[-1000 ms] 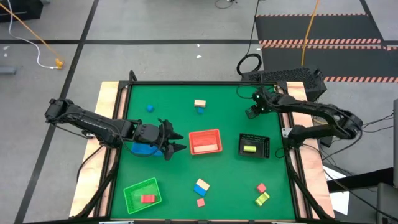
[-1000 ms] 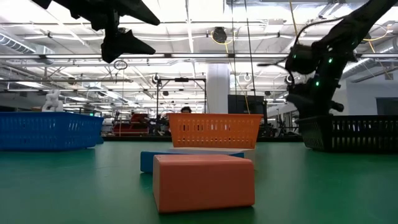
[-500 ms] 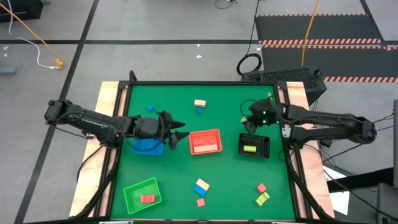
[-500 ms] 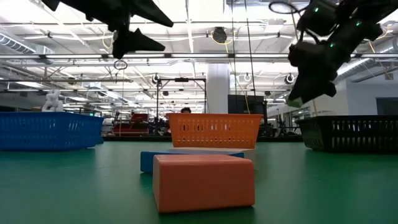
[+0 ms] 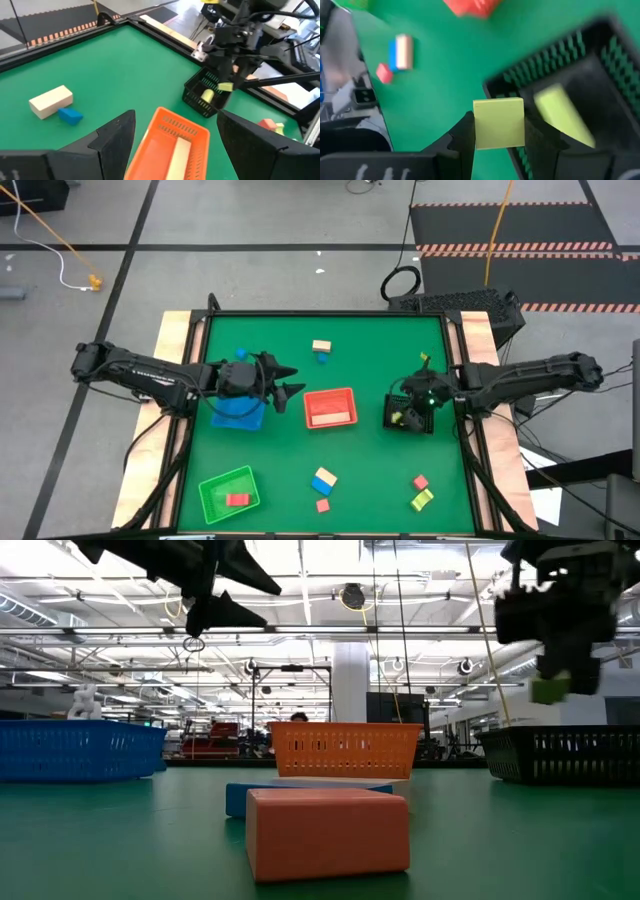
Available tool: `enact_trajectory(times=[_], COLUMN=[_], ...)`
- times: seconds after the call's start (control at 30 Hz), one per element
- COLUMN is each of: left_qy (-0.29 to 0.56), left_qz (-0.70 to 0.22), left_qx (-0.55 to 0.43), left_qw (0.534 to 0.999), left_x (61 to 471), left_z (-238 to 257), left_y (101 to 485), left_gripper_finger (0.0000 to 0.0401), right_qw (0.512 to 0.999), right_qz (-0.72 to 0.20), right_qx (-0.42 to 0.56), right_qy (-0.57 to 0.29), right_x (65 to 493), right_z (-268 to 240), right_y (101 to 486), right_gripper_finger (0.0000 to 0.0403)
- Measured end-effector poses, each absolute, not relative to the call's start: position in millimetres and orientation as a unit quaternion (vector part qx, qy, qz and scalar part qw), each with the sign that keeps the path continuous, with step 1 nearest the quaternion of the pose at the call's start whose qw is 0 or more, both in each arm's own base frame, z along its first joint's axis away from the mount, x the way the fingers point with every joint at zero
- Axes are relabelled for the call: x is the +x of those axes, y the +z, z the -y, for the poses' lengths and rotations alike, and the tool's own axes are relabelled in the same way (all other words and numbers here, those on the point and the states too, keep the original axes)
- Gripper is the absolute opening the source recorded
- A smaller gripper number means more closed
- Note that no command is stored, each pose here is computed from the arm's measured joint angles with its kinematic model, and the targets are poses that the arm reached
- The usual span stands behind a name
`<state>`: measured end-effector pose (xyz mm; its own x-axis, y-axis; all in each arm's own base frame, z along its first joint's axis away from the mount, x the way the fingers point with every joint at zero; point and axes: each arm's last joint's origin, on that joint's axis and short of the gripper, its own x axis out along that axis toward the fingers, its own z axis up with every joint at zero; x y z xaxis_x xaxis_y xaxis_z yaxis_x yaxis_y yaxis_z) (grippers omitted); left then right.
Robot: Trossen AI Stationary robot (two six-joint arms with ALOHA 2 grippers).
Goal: Sort & place blocks by color
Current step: Put the top green block into the black bin
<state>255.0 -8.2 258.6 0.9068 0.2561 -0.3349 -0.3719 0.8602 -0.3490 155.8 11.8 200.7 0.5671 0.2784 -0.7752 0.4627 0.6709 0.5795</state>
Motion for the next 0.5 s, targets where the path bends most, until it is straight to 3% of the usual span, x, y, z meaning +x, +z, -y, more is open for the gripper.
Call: enact_trajectory(times=[0.13, 0.3, 0.5], left_qy=[0.177, 0.194, 0.215], left_qz=[-0.148, -0.148, -0.176], left_qx=[-0.206, -0.212, -0.228], left_qw=[0.951, 0.946, 0.933], left_x=[254, 254, 251], left_z=[3, -5, -10], left_y=[257, 256, 249], left_gripper_finger=[0.0282, 0.0282, 0.0282], right_qw=[0.747, 0.730, 0.721], right_qz=[-0.506, -0.520, -0.534], right_qx=[0.421, 0.425, 0.418], right_qy=[-0.091, -0.132, -0.142], right_x=[147, 142, 138], right_z=[-18, -19, -19], right_y=[195, 192, 190], right_gripper_finger=[0.0119, 0.0123, 0.0165])
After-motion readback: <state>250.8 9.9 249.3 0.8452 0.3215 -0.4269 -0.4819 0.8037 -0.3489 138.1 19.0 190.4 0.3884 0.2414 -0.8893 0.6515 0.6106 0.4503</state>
